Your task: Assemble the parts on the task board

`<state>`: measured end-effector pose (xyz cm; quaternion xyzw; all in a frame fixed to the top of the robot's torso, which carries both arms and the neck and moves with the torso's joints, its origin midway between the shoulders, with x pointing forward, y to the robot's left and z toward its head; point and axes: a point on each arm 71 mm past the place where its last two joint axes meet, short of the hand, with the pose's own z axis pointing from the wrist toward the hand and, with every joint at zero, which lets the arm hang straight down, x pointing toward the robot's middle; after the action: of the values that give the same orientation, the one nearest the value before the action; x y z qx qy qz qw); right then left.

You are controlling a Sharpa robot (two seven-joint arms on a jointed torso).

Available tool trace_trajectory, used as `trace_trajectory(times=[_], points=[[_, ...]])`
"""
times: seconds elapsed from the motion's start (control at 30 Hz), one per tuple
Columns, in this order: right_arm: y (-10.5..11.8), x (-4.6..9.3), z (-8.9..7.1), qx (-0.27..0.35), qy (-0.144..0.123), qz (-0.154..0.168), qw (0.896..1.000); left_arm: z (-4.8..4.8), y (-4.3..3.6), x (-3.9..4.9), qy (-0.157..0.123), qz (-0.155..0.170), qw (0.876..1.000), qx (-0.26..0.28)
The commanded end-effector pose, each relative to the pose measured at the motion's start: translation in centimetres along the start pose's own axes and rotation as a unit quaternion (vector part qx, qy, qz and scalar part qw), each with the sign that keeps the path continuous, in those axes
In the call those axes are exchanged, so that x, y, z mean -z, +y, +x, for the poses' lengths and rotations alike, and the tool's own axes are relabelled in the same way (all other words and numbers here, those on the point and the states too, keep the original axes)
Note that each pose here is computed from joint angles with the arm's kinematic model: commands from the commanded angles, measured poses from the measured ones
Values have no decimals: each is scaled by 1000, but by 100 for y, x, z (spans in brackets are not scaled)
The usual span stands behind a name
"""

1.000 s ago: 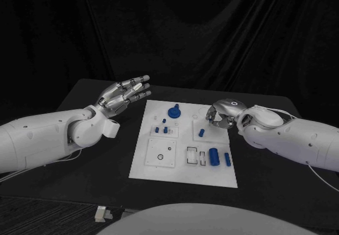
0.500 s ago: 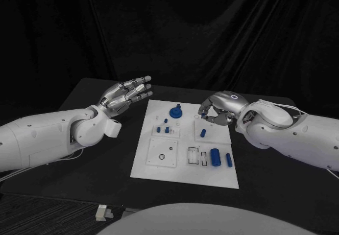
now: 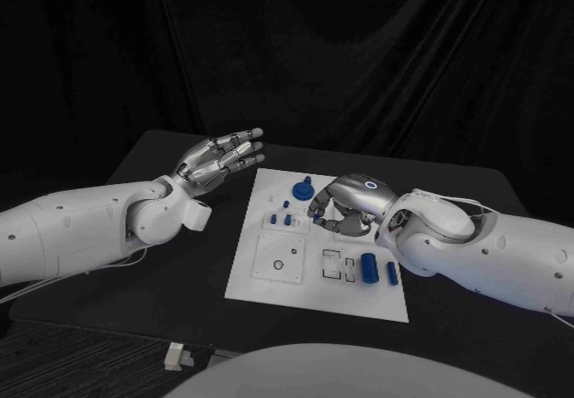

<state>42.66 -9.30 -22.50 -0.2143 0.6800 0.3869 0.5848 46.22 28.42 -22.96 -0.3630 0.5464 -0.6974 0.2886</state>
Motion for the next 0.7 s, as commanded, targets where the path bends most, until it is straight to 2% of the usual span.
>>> trace_trajectory(times=[0.03, 0.33, 0.7], points=[[25, -13, 94, 27, 8, -6, 1000, 12, -90, 7, 3, 66, 998, 4], [102, -92, 298, 35, 9, -17, 999, 21, -79, -7, 2, 62, 998, 3], [131, -158, 425, 32, 18, -17, 999, 17, -76, -11, 2, 62, 998, 2]])
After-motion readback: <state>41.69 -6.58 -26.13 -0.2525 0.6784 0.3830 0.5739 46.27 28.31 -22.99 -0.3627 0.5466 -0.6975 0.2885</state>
